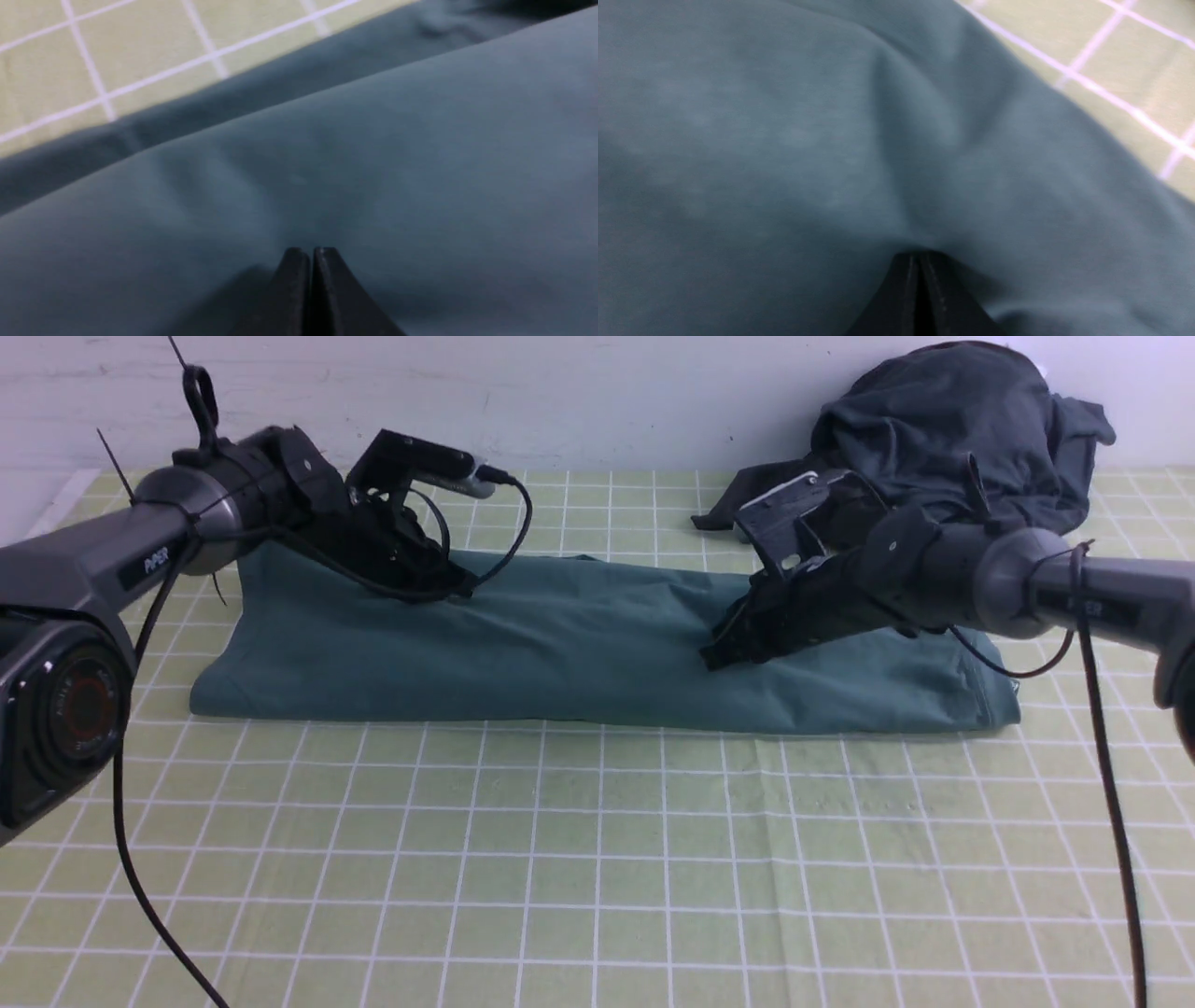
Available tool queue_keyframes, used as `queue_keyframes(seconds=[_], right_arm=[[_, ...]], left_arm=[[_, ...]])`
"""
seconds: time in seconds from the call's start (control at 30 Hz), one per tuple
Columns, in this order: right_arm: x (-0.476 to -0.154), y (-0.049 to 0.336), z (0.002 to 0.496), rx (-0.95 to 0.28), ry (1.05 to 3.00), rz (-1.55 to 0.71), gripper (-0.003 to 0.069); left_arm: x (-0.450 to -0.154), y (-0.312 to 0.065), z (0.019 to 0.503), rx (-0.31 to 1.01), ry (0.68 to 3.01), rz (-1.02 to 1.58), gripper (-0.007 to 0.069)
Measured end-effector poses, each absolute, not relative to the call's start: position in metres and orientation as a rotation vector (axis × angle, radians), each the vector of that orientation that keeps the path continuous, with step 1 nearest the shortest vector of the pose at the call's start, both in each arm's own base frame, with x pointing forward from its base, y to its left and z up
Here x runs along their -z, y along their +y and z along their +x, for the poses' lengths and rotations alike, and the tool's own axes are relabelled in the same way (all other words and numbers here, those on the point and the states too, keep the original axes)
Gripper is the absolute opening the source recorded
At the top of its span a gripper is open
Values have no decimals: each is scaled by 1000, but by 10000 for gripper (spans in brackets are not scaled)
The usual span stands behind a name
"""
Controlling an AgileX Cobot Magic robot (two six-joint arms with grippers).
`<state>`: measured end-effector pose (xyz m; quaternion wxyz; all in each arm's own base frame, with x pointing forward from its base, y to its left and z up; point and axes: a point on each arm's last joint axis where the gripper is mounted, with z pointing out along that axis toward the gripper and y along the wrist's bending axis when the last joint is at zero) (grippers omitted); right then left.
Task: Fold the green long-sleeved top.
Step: Use both arms to drag the lower edge of the fabric forward and fold it over the upper edge
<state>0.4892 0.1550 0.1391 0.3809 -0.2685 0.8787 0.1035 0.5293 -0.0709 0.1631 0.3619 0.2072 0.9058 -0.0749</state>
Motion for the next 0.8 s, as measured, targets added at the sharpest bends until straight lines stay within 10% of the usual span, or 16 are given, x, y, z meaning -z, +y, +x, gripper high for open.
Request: queue_keyframes(seconds=[0.23, 0.4, 0.6, 0.8], right_arm=[[-204, 143, 489, -285, 2132, -527, -11], [-246, 149, 476, -427, 2087, -488, -11], [-190, 161, 472, -550, 2239, -701, -11], [-156, 139, 471, -537, 2400, -737, -11]], left_arm=[[-182, -41, 540, 29, 2209, 477, -4], [-238, -44, 534, 207, 2133, 232, -4], [-235, -73, 523, 418, 2232, 251, -4], [-204, -55, 526, 245, 2322, 425, -4]])
